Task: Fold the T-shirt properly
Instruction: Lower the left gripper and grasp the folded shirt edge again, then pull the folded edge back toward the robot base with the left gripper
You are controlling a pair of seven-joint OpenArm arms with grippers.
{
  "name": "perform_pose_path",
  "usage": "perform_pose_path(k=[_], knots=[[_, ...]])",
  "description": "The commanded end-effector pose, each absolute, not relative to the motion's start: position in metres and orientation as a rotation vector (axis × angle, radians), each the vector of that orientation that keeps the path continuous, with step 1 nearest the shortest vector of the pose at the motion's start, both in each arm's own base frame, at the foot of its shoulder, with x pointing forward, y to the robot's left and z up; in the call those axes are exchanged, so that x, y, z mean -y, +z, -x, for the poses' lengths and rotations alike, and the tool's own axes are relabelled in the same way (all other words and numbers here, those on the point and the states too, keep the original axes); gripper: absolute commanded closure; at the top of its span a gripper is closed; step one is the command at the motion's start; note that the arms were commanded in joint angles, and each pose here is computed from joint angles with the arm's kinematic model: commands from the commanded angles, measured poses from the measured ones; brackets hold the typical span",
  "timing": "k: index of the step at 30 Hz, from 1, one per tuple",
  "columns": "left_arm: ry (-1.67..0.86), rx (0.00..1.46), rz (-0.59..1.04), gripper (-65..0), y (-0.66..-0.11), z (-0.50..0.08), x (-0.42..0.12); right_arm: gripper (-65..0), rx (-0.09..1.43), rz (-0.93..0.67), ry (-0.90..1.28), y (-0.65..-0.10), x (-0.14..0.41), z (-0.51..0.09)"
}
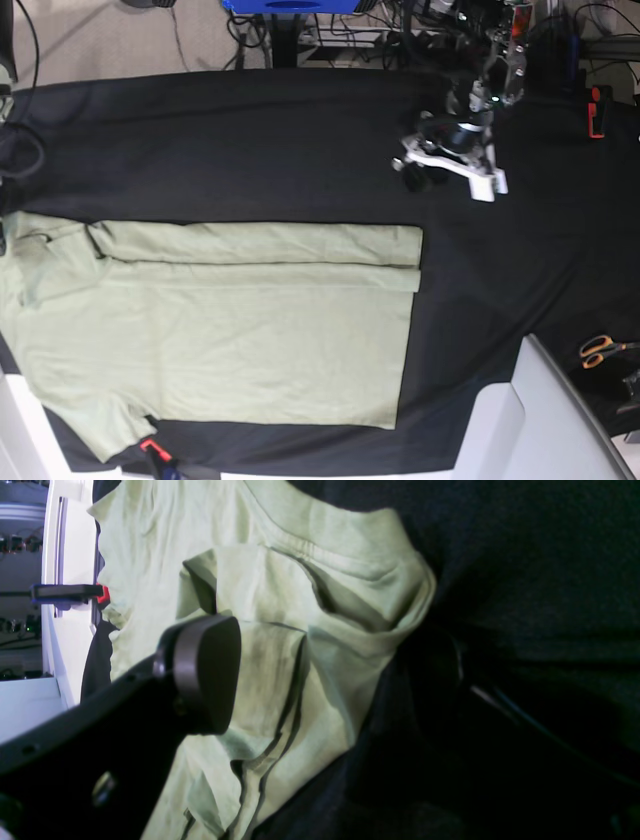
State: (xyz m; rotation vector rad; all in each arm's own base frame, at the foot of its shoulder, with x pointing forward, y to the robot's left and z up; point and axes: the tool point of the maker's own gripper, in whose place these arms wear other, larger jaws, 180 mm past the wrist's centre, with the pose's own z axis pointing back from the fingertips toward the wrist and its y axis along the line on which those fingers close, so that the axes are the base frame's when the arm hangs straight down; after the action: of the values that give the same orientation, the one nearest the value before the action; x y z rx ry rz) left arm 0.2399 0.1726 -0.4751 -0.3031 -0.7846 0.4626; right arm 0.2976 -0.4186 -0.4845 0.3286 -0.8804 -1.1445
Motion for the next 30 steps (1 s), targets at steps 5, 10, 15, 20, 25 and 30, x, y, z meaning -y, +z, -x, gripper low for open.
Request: perform_pose_path(k=[5, 10, 15, 20, 25, 30], knots=[[0.468, 0.822, 0.307, -23.0, -0.466, -0.248, -0.178, -17.6, 0.84, -0.348, -1.129, -0.485, 0.412, -0.304], [0.476, 0.802, 0.313, -23.0, -0.475, -0.254, -0.174, -0.3, 0.84, -0.347, -1.131, -0.485, 0.412, -0.304], [0.542, 0.751, 0.332, -23.0, -0.498, -0.262, -0.161, 0.0, 0.834, -0.343, -1.132, -0.487, 0.412, -0.301], [0.562, 0.753, 0.384, -23.0, -0.496, -0.277, -0.136, 0.0, 0.829, -0.34, -1.13, -0.488, 0.413, -0.299], [0.589, 0.739, 0.399, -23.0, -0.502, -0.289, -0.129, 0.0, 0.821, -0.331, -1.128, -0.49, 0.414, -0.293], [0.605, 0.738, 0.405, -23.0, -0.504, -0.301, -0.126, 0.0, 0.823, -0.323, -1.124, -0.489, 0.419, -0.29]])
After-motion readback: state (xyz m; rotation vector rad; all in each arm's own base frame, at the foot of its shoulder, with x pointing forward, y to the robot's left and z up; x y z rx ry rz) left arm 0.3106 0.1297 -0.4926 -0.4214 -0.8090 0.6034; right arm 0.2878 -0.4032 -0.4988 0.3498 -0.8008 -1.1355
